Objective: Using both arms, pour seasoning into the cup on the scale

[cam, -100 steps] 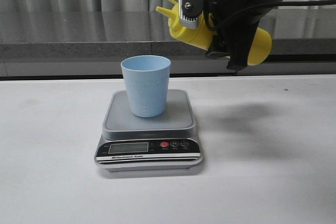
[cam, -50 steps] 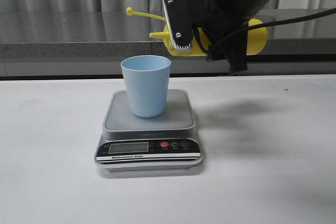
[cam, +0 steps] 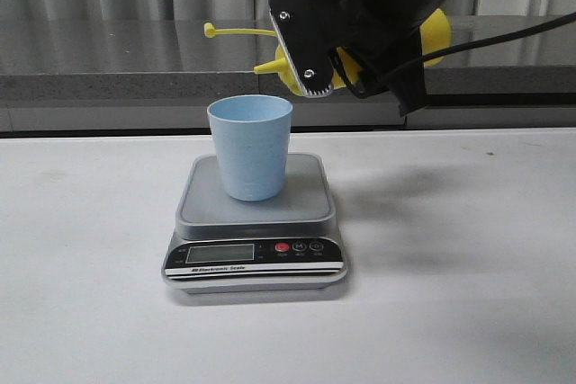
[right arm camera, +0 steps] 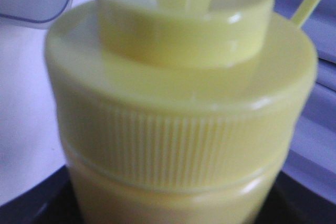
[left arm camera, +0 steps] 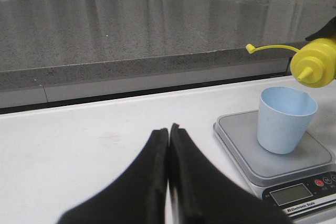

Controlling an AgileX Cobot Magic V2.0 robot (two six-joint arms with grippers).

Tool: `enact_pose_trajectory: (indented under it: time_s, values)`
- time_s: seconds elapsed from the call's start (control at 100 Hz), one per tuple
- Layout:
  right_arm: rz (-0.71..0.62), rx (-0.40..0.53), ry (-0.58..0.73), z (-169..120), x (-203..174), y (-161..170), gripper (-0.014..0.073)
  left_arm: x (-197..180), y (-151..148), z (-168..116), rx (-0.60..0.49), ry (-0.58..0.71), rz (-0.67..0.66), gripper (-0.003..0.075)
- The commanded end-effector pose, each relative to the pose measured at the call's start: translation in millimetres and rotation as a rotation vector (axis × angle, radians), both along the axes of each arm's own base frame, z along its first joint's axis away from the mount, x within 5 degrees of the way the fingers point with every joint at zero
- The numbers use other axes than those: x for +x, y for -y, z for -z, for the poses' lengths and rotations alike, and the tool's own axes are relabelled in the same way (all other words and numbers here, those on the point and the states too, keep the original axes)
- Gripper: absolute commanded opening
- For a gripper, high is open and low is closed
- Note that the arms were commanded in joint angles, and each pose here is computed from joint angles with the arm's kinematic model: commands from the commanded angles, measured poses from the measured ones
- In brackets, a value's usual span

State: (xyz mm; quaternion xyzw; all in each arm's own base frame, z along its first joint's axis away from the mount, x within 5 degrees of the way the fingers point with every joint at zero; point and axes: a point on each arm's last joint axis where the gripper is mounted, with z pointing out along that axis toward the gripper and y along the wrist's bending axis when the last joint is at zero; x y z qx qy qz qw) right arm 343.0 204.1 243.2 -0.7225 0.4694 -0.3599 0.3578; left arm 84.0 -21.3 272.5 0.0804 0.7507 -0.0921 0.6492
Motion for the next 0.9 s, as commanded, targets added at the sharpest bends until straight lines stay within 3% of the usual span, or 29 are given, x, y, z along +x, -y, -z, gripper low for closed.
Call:
enact_pose_trajectory:
  time_s: [0.0, 0.32, 0.73, 0.89]
  values:
    - [0.001, 0.016, 0.092, -31.5, -1.3, 2.0, 0.0231, 0.9, -1.3, -17.1, -0.042, 0.101, -0.018, -0.002]
    - [0.032, 0.09, 0.076, -31.4, -1.5, 1.4, 0.0231, 0.9, -1.3, -17.1, -0.042, 0.101, -0.018, -0.002]
    - [0.117, 0.451, -0.029, -39.0, -7.5, -3.6, 0.0217, 0.9, -1.3, -17.1, -0.042, 0.101, -0.018, -0.002]
    - [0.107, 0.695, -0.112, -62.0, -19.2, -3.0, 0.0169, 0.9, -1.3, -17.1, -0.042, 0.101, -0.018, -0.002]
